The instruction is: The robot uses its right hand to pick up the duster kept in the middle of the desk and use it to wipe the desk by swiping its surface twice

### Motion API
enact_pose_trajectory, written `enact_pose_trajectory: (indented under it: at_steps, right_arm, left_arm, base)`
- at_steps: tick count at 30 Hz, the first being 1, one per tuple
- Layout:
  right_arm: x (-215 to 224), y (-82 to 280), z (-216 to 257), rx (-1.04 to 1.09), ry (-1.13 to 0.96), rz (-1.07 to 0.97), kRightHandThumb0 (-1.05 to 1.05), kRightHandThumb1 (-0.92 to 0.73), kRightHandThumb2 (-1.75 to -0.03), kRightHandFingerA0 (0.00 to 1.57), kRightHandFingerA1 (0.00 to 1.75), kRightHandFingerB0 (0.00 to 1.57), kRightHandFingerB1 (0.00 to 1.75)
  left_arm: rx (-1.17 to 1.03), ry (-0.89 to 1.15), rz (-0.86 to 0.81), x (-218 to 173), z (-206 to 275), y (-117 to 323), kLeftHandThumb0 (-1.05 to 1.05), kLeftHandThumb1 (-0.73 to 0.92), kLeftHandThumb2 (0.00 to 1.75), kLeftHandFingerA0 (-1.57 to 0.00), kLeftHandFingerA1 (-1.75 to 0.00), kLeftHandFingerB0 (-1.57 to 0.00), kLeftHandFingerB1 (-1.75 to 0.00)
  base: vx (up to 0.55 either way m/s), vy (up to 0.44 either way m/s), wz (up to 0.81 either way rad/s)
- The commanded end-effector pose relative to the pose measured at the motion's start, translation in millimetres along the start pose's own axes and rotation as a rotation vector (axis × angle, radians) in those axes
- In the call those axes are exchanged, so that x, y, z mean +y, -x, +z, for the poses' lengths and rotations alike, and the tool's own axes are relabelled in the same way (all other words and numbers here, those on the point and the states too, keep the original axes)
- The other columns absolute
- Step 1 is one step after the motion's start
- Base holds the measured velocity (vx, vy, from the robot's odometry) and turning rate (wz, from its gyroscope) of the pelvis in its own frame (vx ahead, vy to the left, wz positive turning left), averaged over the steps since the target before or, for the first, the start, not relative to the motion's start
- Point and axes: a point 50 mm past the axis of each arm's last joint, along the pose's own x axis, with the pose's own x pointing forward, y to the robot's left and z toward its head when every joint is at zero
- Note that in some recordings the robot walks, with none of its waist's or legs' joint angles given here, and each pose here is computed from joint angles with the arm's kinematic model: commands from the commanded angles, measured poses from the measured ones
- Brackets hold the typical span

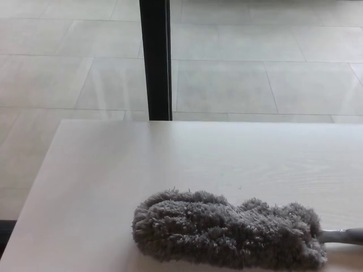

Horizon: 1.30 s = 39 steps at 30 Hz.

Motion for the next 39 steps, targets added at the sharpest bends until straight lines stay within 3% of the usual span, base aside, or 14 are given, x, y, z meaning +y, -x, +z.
enact_pose_trajectory:
  at_steps: [1, 3, 5, 6, 7, 8, 9, 11, 15, 17, 18, 21, 23, 39]
  right_arm:
    - [-59, -16, 60, -0.242, -0.249, -0.257, -0.80, -0.66, -0.60, 0.61, 0.96, 0.28, 0.63]
    - [-72, -22, 87, -0.285, -0.281, -0.258, -0.97, -0.61, -0.99, 0.54, 0.94, 0.07, 0.57]
    - [-85, -26, 121, -0.349, -0.344, -0.276, -0.96, -0.60, -1.01, 0.76, 1.11, 0.00, 0.44]
    - [-91, -26, 141, -0.394, -0.380, -0.280, -0.95, -0.79, -0.65, 0.74, 1.12, 0.00, 0.44]
    - [-104, -21, 180, -0.505, -0.447, -0.286, -1.05, -0.82, -0.66, 0.25, 1.14, 0.00, 0.43]
    - [-108, -17, 198, -0.577, -0.459, -0.302, -1.01, -0.83, -0.67, 0.37, 1.10, 0.00, 0.42]
    - [-113, -11, 217, -0.660, -0.481, -0.298, -1.04, -0.69, -1.08, 0.39, 0.85, 0.04, 0.20]
    - [-113, 1, 241, -0.792, -0.498, -0.371, -0.77, -0.56, -1.03, 0.69, 0.97, 0.00, 0.21]
    - [-95, 42, 313, -1.042, -0.414, -0.280, -0.84, -0.80, -0.65, 0.20, 0.36, 0.09, 0.23]
    - [-81, 63, 336, -1.171, -0.330, -0.185, -0.39, -0.34, -1.00, 0.01, 0.50, 0.00, 0.49]
    - [-72, 74, 343, -1.220, -0.303, -0.133, -0.85, -0.77, -0.64, 0.16, 0.35, 0.13, 0.26]
    - [-49, 110, 361, -1.409, -0.107, -0.046, -0.81, -0.61, -0.97, 0.14, 0.52, 0.08, 0.41]
    - [-29, 117, 364, -1.477, -0.142, 0.070, -0.67, -0.66, -0.60, 0.27, 0.38, 0.27, 0.30]
    - [102, 128, 315, -1.547, 0.434, 0.405, -0.63, -0.64, -0.60, 0.38, 0.58, 0.24, 0.34]
  left_arm:
    - [0.006, 0.118, 0.061, 28, 8, 0, -0.47, 0.50, 0.55, -0.82, -0.69, -0.74, -0.53]
    - [0.014, 0.125, 0.066, 26, 7, 0, -0.45, 0.51, 0.55, -0.84, -0.73, -0.72, -0.51]
    - [0.012, 0.128, 0.069, 24, 5, 0, -0.44, 0.50, 0.55, -0.85, -0.70, -0.71, -0.51]
    - [0.012, 0.146, 0.067, 24, 5, 0, -0.44, 0.50, 0.55, -0.86, -0.74, -0.72, -0.52]
    - [0.015, 0.136, 0.066, 24, 6, -1, -0.45, 0.51, 0.55, -0.82, -0.73, -0.70, -0.51]
    - [0.012, 0.127, 0.063, 24, 6, -1, -0.47, 0.50, 0.55, -0.81, -0.72, -0.72, -0.52]
    - [0.014, 0.130, 0.060, 25, 7, -1, -0.45, 0.50, 0.55, -0.81, -0.72, -0.76, -0.53]
    - [0.016, 0.128, 0.056, 25, 6, 0, -0.45, 0.51, 0.55, -0.79, -0.70, -0.73, -0.52]
    - [0.011, 0.140, 0.062, 25, 7, -1, -0.46, 0.50, 0.55, -0.89, -0.83, -0.73, -0.52]
    - [0.010, 0.148, 0.067, 25, 9, -1, -0.47, 0.50, 0.55, -0.83, -0.78, -0.69, -0.50]
    - [0.011, 0.151, 0.071, 25, 10, -1, -0.45, 0.50, 0.55, -0.85, -0.83, -0.72, -0.51]
    - [-0.006, 0.191, 0.063, 23, 14, -2, -0.44, 0.49, 0.55, -0.84, -0.71, -0.70, -0.51]
    - [-0.005, 0.180, 0.063, 23, 14, -2, -0.44, 0.49, 0.55, -0.87, -0.84, -0.70, -0.51]
    - [-0.011, 0.206, 0.049, 26, 19, -3, -0.48, 0.39, 0.82, -0.84, -0.81, -0.56, -0.63]
  base:
    - [0.00, 0.000, 0.00]
    - [0.00, 0.000, 0.00]
    - [0.00, 0.000, 0.00]
    - [0.00, 0.000, 0.00]
    - [0.00, 0.000, 0.00]
    - [0.00, 0.000, 0.00]
    - [0.00, 0.000, 0.00]
    - [0.00, 0.000, 0.00]
    - [0.00, -0.001, 0.02]
    - [0.00, 0.000, 0.00]
    - [0.00, 0.000, 0.00]
    - [0.00, 0.000, 0.00]
    - [0.00, 0.000, 0.00]
    - [0.00, 0.000, 0.00]
